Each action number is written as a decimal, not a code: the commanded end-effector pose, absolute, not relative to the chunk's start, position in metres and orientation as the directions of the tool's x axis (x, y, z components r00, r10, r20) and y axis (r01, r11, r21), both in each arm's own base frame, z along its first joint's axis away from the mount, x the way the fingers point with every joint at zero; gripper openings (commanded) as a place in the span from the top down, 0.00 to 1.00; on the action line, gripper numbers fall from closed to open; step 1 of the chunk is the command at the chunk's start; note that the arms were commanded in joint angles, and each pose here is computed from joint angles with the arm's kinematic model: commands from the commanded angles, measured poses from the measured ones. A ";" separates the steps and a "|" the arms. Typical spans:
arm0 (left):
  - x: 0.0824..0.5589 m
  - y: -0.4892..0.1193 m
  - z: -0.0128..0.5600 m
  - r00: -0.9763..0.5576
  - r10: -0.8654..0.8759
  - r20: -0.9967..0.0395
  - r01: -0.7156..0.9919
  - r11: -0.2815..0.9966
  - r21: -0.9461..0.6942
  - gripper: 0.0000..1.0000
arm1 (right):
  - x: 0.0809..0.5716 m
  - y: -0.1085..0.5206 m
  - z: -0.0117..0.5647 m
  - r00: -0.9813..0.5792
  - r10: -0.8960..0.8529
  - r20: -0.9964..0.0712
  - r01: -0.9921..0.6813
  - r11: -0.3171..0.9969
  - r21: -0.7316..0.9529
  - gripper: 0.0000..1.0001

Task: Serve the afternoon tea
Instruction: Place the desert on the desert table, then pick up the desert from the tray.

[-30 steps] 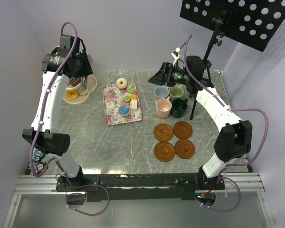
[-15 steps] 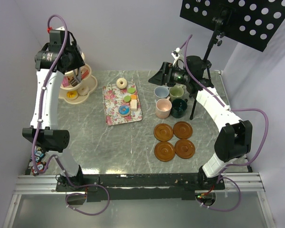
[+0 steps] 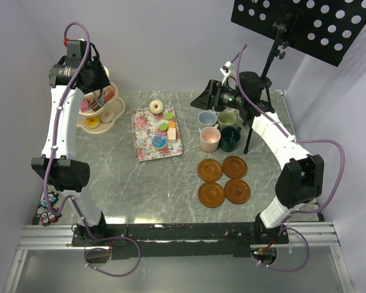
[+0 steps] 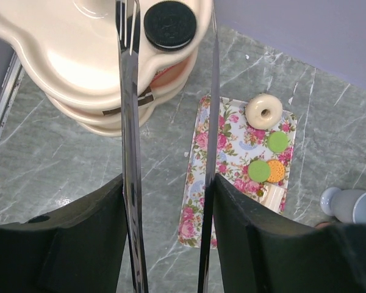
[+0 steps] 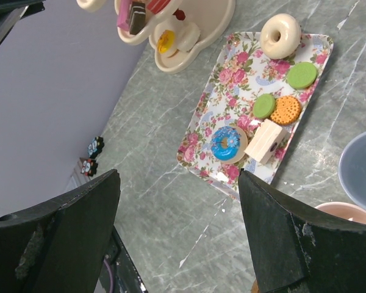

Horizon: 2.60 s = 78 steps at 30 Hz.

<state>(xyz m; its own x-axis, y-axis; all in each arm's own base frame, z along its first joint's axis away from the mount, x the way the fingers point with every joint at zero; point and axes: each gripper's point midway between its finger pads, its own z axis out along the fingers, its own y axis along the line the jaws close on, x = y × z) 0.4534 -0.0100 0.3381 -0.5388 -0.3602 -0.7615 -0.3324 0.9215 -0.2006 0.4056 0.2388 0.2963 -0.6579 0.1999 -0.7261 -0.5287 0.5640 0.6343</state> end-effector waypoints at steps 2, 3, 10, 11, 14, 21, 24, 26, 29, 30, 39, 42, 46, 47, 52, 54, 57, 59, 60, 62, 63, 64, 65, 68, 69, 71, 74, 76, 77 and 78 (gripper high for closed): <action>0.455 -0.006 0.359 -0.475 -0.356 -0.805 -0.327 0.920 -0.214 0.41 | 0.407 0.239 0.316 -0.621 0.206 -0.756 -0.571 0.542 0.617 0.16; 0.455 -0.006 0.359 -0.474 -0.357 -0.805 -0.328 0.920 -0.216 0.41 | 0.407 0.239 0.317 -0.620 0.207 -0.757 -0.572 0.541 0.616 0.16; 0.450 -0.030 0.385 -0.414 -0.296 -0.861 -0.244 0.947 -0.209 0.48 | 0.407 0.238 0.317 -0.617 0.207 -0.759 -0.572 0.545 0.613 0.16; 0.450 -0.036 0.388 -0.409 -0.286 -0.867 -0.231 0.951 -0.204 0.48 | 0.406 0.238 0.317 -0.618 0.207 -0.759 -0.570 0.547 0.613 0.16; 0.447 -0.063 0.394 -0.404 -0.251 -0.880 -0.172 0.965 -0.196 0.48 | 0.407 0.237 0.318 -0.613 0.208 -0.762 -0.569 0.553 0.609 0.16; 0.452 -0.134 0.316 -0.576 -0.216 -0.788 -0.043 0.971 -0.235 0.49 | 0.410 0.221 0.329 -0.541 0.244 -0.805 -0.539 0.635 0.554 0.16; 0.457 -0.152 0.283 -0.648 -0.198 -0.736 -0.017 0.969 -0.246 0.48 | 0.407 0.218 0.333 -0.527 0.243 -0.815 -0.541 0.643 0.542 0.16; 0.463 -0.159 0.268 -0.672 -0.178 -0.719 -0.002 0.971 -0.239 0.48 | 0.407 0.218 0.332 -0.529 0.239 -0.814 -0.540 0.645 0.540 0.16; 0.472 -0.165 0.250 -0.694 -0.155 -0.704 0.014 0.973 -0.228 0.48 | 0.407 0.216 0.332 -0.528 0.238 -0.815 -0.540 0.647 0.539 0.16; 0.475 -0.166 0.247 -0.697 -0.149 -0.702 0.016 0.974 -0.224 0.48 | 0.407 0.216 0.333 -0.527 0.238 -0.816 -0.541 0.646 0.538 0.16; 0.487 -0.173 0.194 -0.765 -0.093 -0.637 0.035 0.982 -0.187 0.44 | 0.407 0.217 0.335 -0.524 0.239 -0.817 -0.553 0.634 0.540 0.16; 0.492 -0.174 0.184 -0.780 -0.081 -0.621 0.035 0.984 -0.172 0.43 | 0.407 0.215 0.334 -0.524 0.240 -0.817 -0.552 0.635 0.541 0.16; 0.499 -0.178 0.170 -0.791 -0.071 -0.607 0.039 0.985 -0.166 0.42 | 0.407 0.212 0.334 -0.526 0.242 -0.815 -0.550 0.634 0.543 0.16; 0.501 -0.178 0.166 -0.794 -0.068 -0.605 0.042 0.985 -0.167 0.41 | 0.407 0.212 0.332 -0.529 0.242 -0.813 -0.549 0.633 0.546 0.16; 0.504 -0.181 0.151 -0.808 -0.043 -0.588 0.049 0.989 -0.140 0.40 | 0.407 0.211 0.333 -0.531 0.245 -0.811 -0.550 0.628 0.550 0.16; 0.505 -0.181 0.151 -0.806 -0.034 -0.592 0.054 0.990 -0.130 0.40 | 0.407 0.211 0.332 -0.534 0.247 -0.809 -0.548 0.627 0.553 0.16; 0.505 -0.180 0.149 -0.805 -0.031 -0.592 0.053 0.991 -0.124 0.38 | 0.408 0.211 0.329 -0.538 0.247 -0.806 -0.546 0.626 0.556 0.16; 0.506 -0.181 0.149 -0.805 -0.030 -0.593 0.055 0.991 -0.124 0.37 | 0.408 0.210 0.328 -0.539 0.249 -0.804 -0.544 0.626 0.559 0.16; 0.506 -0.182 0.146 -0.806 -0.028 -0.591 0.057 0.991 -0.124 0.37 | 0.408 0.210 0.328 -0.541 0.249 -0.803 -0.544 0.625 0.560 0.16; 0.507 -0.182 0.145 -0.806 -0.025 -0.592 0.057 0.991 -0.119 0.36 | 0.408 0.210 0.328 -0.541 0.250 -0.803 -0.545 0.622 0.562 0.16; 0.508 -0.182 0.145 -0.805 -0.022 -0.593 0.057 0.992 -0.115 0.36 | 0.408 0.210 0.327 -0.542 0.250 -0.802 -0.545 0.622 0.562 0.16; 0.508 -0.182 0.141 -0.809 -0.022 -0.588 0.054 0.992 -0.113 0.35 | 0.408 0.210 0.327 -0.545 0.251 -0.800 -0.543 0.622 0.564 0.16; 0.509 -0.182 0.138 -0.810 -0.017 -0.586 0.054 0.993 -0.105 0.35 | 0.408 0.210 0.328 -0.544 0.251 -0.801 -0.544 0.621 0.564 0.16; 0.510 -0.184 0.135 -0.812 -0.013 -0.584 0.053 0.994 -0.096 0.35 | 0.408 0.210 0.326 -0.549 0.251 -0.798 -0.542 0.620 0.568 0.16; 0.510 -0.184 0.134 -0.811 -0.012 -0.584 0.052 0.994 -0.093 0.35 | 0.409 0.210 0.326 -0.548 0.251 -0.798 -0.543 0.620 0.567 0.16; 0.512 -0.186 0.133 -0.810 -0.010 -0.587 0.053 0.995 -0.090 0.35 | 0.408 0.210 0.326 -0.548 0.250 -0.798 -0.544 0.619 0.567 0.16; 0.513 -0.188 0.129 -0.813 -0.006 -0.582 0.056 0.995 -0.088 0.35 | 0.409 0.210 0.326 -0.551 0.252 -0.795 -0.542 0.617 0.571 0.16; 0.514 -0.188 0.125 -0.817 -0.006 -0.577 0.052 0.995 -0.084 0.36 | 0.410 0.210 0.325 -0.553 0.253 -0.794 -0.540 0.616 0.573 0.16; 0.514 -0.188 0.123 -0.818 -0.006 -0.575 0.052 0.995 -0.084 0.36 | 0.411 0.209 0.326 -0.551 0.255 -0.794 -0.540 0.617 0.573 0.16; 0.514 -0.188 0.124 -0.817 -0.006 -0.577 0.052 0.995 -0.084 0.37 | 0.410 0.209 0.326 -0.551 0.255 -0.794 -0.540 0.617 0.573 0.16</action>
